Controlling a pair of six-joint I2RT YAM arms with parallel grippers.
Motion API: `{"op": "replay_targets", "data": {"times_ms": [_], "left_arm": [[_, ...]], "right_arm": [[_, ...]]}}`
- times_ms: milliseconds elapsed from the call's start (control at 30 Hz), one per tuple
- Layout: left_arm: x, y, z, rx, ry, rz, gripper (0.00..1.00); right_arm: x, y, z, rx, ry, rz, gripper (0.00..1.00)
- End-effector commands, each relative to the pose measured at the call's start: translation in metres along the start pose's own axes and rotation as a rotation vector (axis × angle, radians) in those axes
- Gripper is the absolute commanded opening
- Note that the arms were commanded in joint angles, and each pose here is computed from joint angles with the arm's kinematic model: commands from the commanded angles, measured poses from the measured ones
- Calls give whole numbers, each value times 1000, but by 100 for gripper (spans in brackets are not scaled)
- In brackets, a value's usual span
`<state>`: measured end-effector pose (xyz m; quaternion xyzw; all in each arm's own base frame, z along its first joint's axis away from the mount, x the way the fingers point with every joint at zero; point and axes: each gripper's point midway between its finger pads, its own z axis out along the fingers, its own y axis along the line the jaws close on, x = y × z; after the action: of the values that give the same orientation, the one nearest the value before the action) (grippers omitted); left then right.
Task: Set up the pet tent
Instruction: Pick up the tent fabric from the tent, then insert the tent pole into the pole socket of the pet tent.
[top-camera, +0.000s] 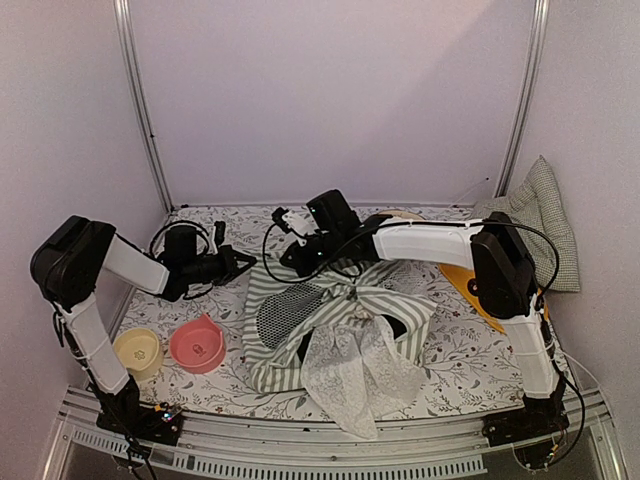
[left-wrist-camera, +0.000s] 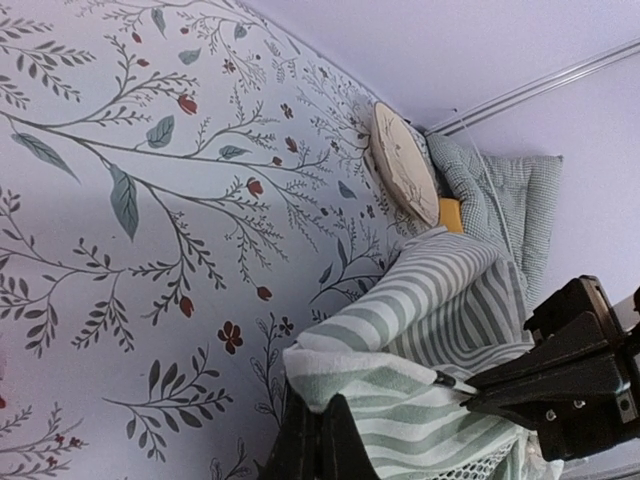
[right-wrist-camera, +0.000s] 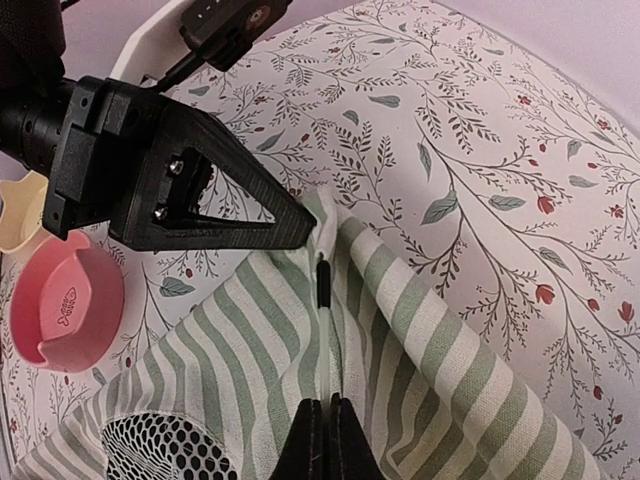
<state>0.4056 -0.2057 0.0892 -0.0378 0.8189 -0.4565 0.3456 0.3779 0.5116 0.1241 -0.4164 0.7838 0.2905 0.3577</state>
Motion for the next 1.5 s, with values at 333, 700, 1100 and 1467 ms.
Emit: {"op": "replay_targets", "data": {"times_ms": [333,700,1100,1467], "left_arm": [[-8,-22,-5,40,-12,60,0],[-8,-11,-3,-6,8,27,0],[-15,-2,2,-17,21,-3,0],[-13,-8,-7,-11,13,35,0]], "right_arm": [[-9,1,-9,-19,1,15,0],[-14,-1,-16,7,-26,7,0],[-5,12,-10,-45,-2,4,0],[-7,-1,-6,-25,10,49,0]]}}
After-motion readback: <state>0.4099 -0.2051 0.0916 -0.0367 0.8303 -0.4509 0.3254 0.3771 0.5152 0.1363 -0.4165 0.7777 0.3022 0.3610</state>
